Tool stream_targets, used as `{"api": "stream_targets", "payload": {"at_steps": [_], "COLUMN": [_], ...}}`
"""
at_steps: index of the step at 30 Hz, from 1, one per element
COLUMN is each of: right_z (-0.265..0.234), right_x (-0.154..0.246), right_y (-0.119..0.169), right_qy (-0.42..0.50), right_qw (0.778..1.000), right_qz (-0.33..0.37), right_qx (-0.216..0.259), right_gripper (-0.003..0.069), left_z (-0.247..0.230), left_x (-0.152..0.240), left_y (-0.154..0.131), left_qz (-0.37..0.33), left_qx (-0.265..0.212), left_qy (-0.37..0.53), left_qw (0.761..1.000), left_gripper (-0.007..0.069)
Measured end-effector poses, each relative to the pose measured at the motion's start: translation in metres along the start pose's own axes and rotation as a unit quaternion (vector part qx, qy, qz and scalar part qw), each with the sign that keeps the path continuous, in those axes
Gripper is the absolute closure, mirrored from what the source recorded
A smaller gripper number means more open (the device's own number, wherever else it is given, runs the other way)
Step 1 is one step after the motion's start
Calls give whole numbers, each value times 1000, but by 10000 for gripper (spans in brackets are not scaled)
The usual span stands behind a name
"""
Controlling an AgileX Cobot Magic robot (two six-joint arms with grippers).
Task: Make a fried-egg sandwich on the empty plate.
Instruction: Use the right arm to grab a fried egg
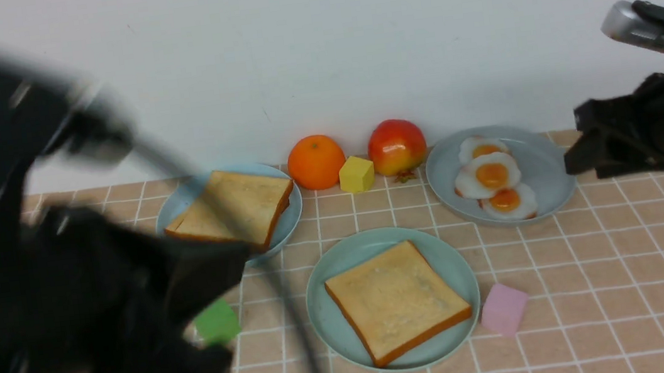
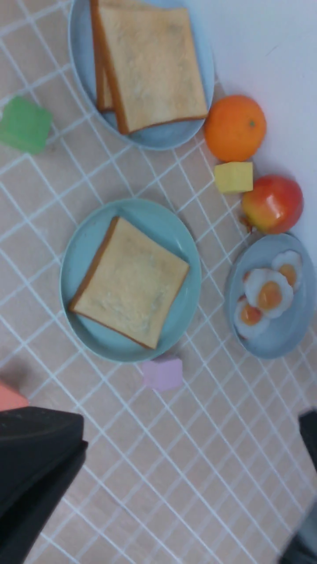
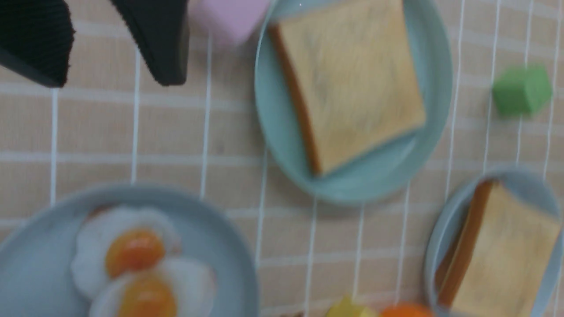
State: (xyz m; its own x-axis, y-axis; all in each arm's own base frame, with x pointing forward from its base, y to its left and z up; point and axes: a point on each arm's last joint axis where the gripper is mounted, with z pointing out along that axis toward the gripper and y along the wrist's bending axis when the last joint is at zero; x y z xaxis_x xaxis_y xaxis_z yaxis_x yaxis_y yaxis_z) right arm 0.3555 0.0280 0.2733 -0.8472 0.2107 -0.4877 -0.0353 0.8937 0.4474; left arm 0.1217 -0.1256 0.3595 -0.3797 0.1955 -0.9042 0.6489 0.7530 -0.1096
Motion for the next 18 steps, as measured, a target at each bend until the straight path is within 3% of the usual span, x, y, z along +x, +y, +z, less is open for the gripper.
{"api": "stream_targets", "payload": {"at_steps": [8, 18], "right_z": [83, 136], "right_x": [-42, -67], "right_y": [-39, -59], "right_qy": [29, 20], "right_qw": [998, 998], "right_qz": [52, 61], "right_qx": [-14, -22], "right_gripper": [349, 349], "left_z": [-5, -6], "left_x": [5, 3], "left_y": [-3, -4], "left_qz": [-38, -48], "left_qx": [47, 56], "left_qy": [-128, -145], "left_qw": [990, 987], "left_gripper": [638, 638]}}
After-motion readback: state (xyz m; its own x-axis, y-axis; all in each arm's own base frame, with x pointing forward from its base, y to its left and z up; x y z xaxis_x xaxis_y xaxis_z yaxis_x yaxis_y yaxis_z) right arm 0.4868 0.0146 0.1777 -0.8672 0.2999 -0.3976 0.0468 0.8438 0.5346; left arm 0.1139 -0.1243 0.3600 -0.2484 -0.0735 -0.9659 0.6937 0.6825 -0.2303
